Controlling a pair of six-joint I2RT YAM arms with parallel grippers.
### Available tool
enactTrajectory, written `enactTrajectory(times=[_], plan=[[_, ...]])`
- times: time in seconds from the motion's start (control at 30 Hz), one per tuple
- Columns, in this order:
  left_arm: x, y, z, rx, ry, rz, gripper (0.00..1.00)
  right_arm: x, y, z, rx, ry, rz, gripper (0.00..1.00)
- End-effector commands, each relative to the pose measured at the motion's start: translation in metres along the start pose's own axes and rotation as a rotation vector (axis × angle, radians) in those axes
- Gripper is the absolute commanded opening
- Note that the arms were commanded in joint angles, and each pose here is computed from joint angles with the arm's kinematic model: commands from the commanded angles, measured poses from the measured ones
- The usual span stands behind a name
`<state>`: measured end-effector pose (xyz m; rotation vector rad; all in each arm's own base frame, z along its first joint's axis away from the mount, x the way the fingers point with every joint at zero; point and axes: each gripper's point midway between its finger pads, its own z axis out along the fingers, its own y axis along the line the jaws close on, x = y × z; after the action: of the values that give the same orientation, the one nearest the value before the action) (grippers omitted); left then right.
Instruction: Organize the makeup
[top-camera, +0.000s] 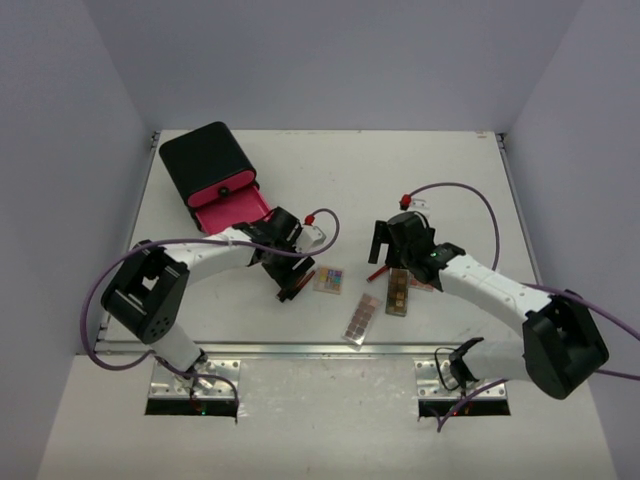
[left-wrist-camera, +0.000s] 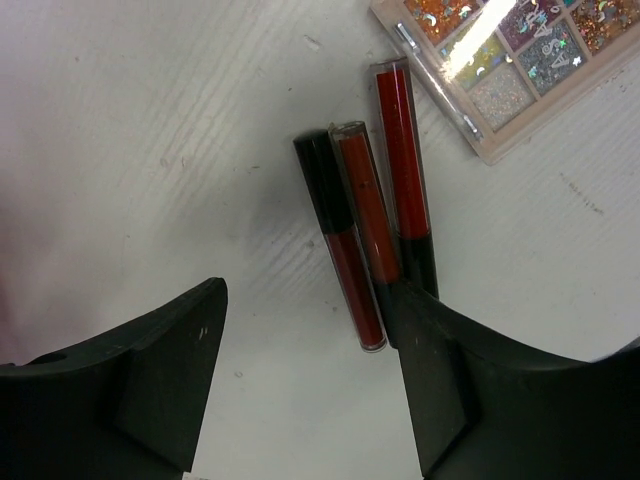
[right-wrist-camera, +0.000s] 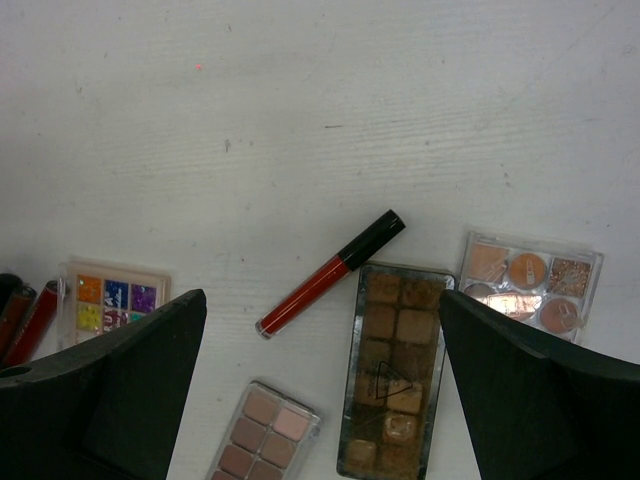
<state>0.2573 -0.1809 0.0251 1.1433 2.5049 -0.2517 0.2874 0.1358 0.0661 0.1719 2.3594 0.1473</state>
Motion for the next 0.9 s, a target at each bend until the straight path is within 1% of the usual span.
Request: enactTrajectory(times=[0.0,0.23,0.57,0.77,0.87], plan=[[-0.014,0.004,0.005,-0.033,-0.041,0.009,0.64,-0.009,0.006,0.005,-0.011,-0.024,0.032,0.98],[-0.006,0.007,0.009,-0.052,-0.024,0.014,0.64,-0.002,0.009,0.011,-0.012,0.009,0.04,0.97],[-0.001,0.009,0.017,-0.063,-0.005,0.016,0.64,-0.006,0.007,0.005,-0.019,-0.023,0.047,0.97],[0.001,0.012,0.021,-0.077,0.005,0.017,0.63,-0.004,0.007,0.004,-0.025,-0.02,0.047,0.97],[0.004,0.012,0.023,-0.079,0.011,0.018,0.59,-0.003,0.008,0.005,-0.032,-0.017,0.045,0.97]])
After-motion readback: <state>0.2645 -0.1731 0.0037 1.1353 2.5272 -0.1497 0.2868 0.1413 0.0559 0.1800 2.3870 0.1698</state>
